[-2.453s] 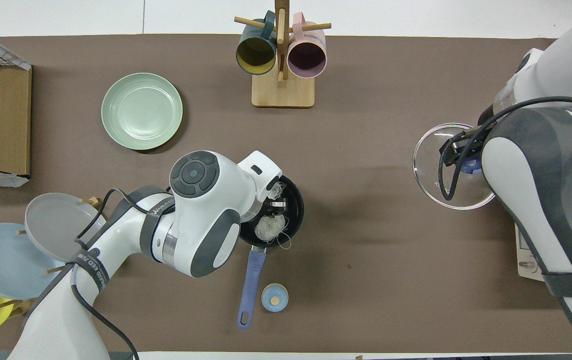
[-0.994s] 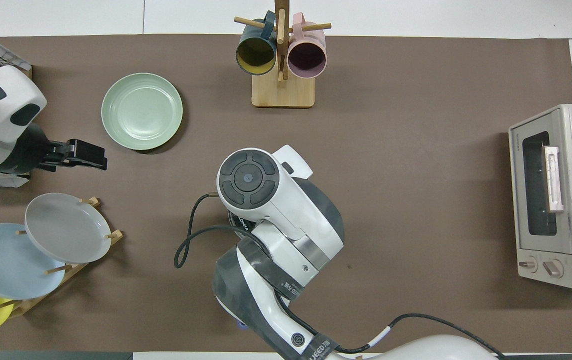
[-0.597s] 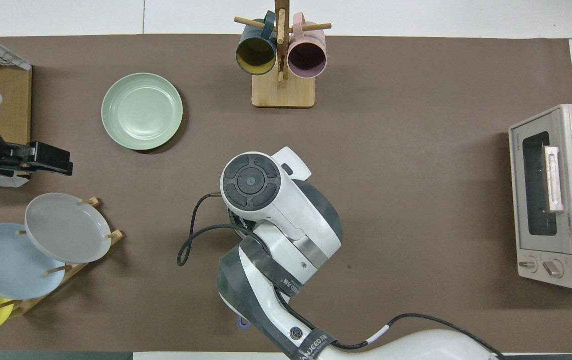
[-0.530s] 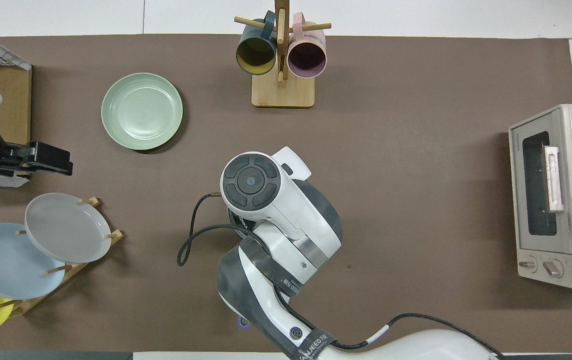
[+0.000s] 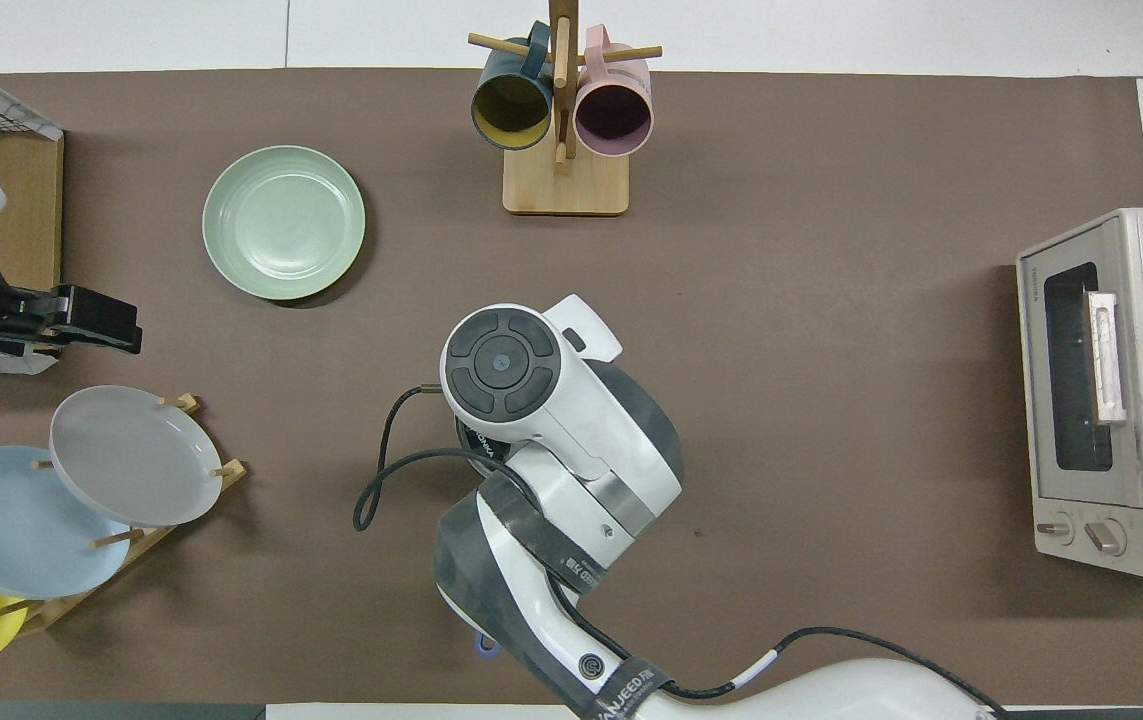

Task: Transfer vermicelli from plate to pot

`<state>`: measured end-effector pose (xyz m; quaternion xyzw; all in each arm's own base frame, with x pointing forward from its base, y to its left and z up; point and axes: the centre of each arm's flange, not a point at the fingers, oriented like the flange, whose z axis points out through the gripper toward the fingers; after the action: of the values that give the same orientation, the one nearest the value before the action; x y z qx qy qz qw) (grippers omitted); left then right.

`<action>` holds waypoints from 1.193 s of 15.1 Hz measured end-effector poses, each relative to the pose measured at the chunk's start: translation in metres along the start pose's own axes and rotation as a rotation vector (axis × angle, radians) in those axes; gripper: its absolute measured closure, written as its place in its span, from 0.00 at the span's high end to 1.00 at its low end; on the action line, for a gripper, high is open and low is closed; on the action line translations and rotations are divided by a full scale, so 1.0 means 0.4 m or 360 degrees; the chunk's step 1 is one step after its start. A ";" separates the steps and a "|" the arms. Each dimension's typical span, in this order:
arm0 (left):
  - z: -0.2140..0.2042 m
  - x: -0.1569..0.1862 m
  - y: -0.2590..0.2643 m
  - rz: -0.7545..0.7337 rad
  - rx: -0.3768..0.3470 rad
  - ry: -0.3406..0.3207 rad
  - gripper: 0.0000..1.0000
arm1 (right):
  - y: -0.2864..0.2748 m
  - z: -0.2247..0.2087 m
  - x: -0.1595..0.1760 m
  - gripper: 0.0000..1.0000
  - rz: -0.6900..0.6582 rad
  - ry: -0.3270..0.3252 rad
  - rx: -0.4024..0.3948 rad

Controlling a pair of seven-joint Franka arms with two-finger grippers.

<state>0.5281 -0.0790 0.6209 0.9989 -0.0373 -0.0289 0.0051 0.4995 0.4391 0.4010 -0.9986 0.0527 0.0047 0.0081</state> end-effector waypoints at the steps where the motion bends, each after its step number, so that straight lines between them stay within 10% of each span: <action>1: -0.002 0.004 0.000 0.0003 -0.0001 0.0020 1.00 | 0.000 0.000 0.000 0.66 0.0001 -0.0001 0.0000; 13: -0.001 0.014 -0.024 -0.0021 -0.0002 0.0028 1.00 | 0.006 0.006 0.007 0.70 0.0008 0.0019 0.0017; 18: -0.003 0.013 -0.024 -0.0021 -0.0002 0.0030 1.00 | 0.086 -0.088 0.111 1.00 0.0079 0.0116 0.0080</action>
<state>0.5340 -0.0698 0.6219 0.9993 -0.0306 -0.0196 0.0058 0.5403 0.3994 0.4350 -0.9960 0.0778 -0.0326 0.0311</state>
